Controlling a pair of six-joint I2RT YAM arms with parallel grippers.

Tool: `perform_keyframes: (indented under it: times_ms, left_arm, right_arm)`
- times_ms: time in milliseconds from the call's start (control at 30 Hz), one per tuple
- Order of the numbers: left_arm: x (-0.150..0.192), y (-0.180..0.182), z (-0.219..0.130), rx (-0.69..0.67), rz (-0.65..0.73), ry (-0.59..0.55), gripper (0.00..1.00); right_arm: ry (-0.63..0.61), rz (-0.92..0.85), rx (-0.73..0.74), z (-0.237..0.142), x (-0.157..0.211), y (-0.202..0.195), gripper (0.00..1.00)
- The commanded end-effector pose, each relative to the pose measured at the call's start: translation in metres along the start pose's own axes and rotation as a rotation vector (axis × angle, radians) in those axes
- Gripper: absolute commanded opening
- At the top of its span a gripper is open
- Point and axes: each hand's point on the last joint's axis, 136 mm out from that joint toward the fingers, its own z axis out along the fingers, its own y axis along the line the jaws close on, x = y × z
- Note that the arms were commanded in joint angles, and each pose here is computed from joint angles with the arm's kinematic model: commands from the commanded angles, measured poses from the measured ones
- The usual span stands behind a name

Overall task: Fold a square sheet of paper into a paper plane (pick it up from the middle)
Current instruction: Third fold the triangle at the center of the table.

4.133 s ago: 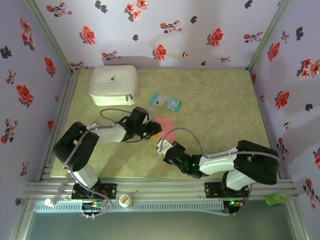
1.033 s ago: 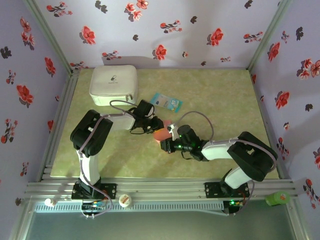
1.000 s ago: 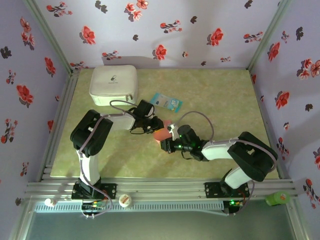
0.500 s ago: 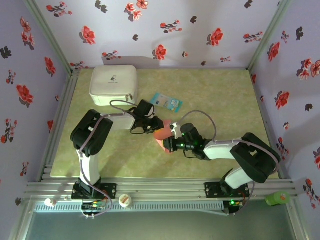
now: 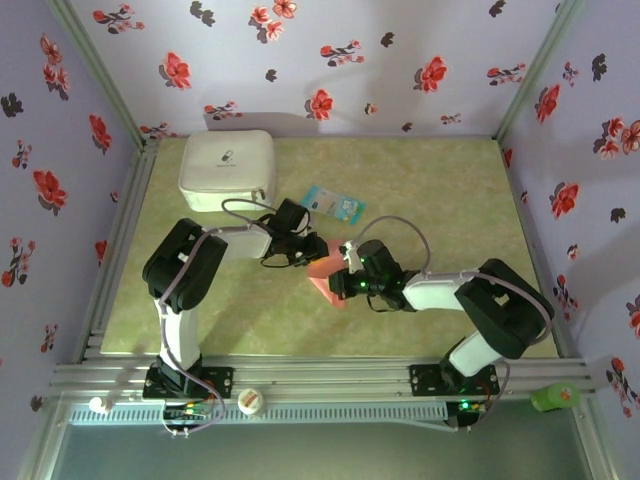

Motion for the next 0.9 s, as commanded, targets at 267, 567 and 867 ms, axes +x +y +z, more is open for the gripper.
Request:
perform_keyframes:
  times_ms: [267, 567, 867]
  left_arm:
    - [0.014, 0.019, 0.009, -0.074, 0.017, 0.062, 0.22]
    - [0.015, 0.020, 0.009, -0.075, 0.020, 0.064, 0.22]
    - [0.016, 0.019, 0.009, -0.074, 0.022, 0.063, 0.22]
  right_arm:
    - [0.015, -0.029, 0.045, 0.005, -0.013, -0.012, 0.02]
    - [0.006, -0.046, 0.093, 0.006, -0.019, -0.023, 0.03]
    - [0.011, -0.036, 0.107, 0.009, -0.023, -0.031, 0.03]
